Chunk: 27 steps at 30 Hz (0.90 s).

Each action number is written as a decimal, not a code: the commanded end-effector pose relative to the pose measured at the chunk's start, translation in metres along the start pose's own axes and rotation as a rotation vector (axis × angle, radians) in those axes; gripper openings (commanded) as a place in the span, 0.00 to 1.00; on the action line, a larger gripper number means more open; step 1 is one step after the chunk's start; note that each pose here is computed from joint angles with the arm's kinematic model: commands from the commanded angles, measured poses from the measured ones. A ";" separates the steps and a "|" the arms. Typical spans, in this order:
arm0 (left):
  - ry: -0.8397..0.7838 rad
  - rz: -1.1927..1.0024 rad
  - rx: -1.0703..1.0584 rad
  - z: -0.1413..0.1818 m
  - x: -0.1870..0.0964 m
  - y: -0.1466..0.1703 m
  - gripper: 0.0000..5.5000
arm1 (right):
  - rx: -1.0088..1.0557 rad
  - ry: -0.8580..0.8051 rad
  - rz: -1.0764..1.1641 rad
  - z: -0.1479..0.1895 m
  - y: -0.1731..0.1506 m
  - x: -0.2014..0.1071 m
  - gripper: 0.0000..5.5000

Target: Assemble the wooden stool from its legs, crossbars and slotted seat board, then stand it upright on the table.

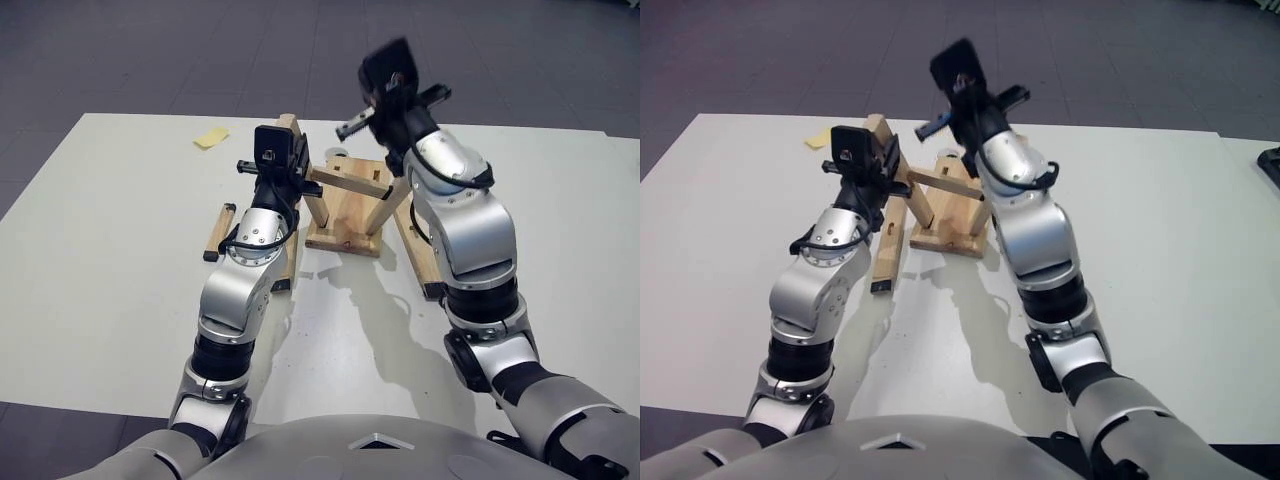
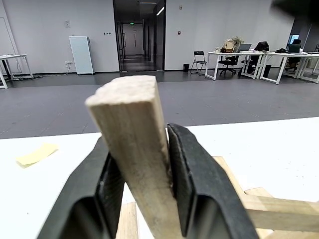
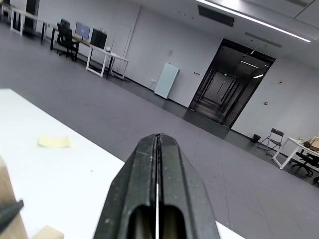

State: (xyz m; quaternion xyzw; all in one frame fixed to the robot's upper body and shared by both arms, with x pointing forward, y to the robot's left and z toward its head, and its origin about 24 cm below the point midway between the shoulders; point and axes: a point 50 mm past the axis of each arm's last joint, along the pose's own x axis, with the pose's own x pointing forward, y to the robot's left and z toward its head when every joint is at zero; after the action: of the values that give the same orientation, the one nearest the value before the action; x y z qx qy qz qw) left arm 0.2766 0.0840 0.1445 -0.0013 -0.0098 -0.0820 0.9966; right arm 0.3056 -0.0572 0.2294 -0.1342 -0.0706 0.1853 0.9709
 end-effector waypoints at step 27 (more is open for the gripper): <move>0.450 0.028 -0.090 -0.079 -0.017 0.018 0.20 | 0.243 0.133 0.239 0.009 -0.001 -0.010 0.00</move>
State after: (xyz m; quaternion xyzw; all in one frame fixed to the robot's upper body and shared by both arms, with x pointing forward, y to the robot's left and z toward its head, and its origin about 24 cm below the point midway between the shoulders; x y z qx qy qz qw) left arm 0.2773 0.0914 0.1436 -0.0540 -0.0019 -0.0969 0.9938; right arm 0.3013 -0.0693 0.2392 -0.0444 0.0107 0.2569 0.9654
